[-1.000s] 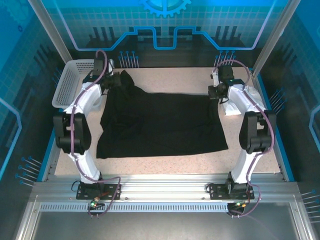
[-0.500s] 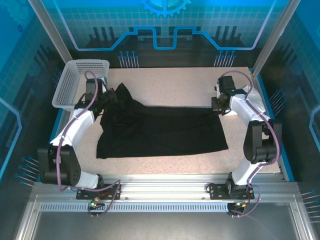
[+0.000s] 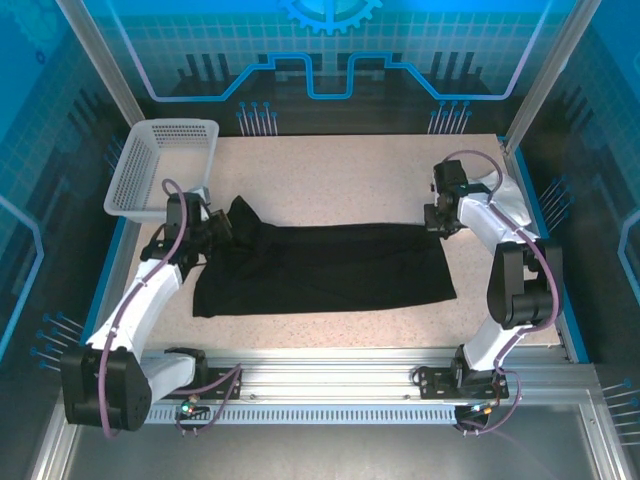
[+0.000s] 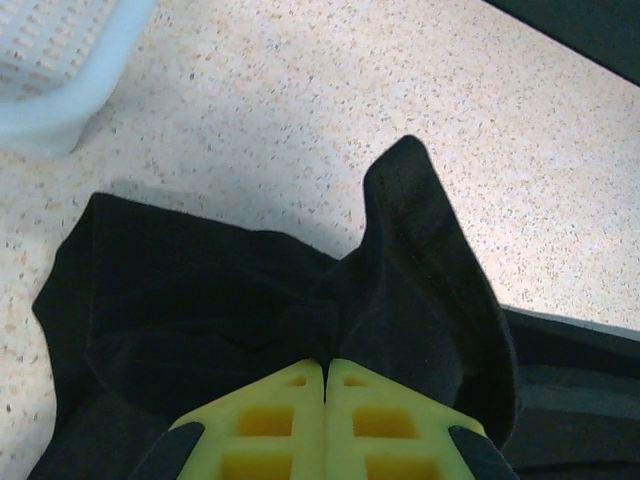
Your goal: Fold the inside-out t-shirt
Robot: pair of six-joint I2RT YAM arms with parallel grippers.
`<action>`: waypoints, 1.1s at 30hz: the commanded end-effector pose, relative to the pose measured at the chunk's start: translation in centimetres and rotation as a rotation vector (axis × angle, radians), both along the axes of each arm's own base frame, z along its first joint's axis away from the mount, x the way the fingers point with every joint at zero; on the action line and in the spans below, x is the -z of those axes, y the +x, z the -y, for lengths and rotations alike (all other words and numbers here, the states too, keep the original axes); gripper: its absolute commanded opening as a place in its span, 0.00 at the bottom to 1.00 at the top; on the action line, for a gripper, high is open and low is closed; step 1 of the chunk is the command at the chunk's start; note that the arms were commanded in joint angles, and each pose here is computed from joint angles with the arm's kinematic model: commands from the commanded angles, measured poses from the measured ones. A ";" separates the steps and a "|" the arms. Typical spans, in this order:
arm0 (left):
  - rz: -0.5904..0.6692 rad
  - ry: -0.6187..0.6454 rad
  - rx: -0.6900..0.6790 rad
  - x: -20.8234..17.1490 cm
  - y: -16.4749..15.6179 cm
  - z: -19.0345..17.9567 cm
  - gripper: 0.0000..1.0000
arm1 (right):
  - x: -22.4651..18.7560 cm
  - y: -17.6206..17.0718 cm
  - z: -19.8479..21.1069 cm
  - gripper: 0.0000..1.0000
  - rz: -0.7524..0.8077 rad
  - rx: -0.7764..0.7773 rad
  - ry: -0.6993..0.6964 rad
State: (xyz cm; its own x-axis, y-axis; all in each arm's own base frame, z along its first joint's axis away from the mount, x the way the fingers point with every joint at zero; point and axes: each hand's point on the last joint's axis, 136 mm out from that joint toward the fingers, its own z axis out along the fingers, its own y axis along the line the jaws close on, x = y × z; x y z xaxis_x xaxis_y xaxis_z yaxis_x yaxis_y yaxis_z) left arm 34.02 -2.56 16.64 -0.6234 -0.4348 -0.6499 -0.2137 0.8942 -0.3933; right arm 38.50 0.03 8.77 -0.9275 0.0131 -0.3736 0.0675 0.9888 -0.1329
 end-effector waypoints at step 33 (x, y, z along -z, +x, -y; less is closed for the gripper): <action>-0.073 -0.170 -0.214 2.7 -4.7 -2.7 0.63 | 3.1 -9.1 -47.0 0.61 0.180 -0.930 0.409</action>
State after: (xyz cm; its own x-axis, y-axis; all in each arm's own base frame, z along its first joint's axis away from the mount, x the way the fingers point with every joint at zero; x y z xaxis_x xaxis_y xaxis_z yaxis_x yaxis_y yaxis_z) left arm 28.90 0.26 12.71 -0.5581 -0.6488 -0.5173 -0.4368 0.7597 -0.4817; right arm 28.12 46.15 5.65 -0.5414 -0.5649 -0.6227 -0.7926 0.5900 0.1538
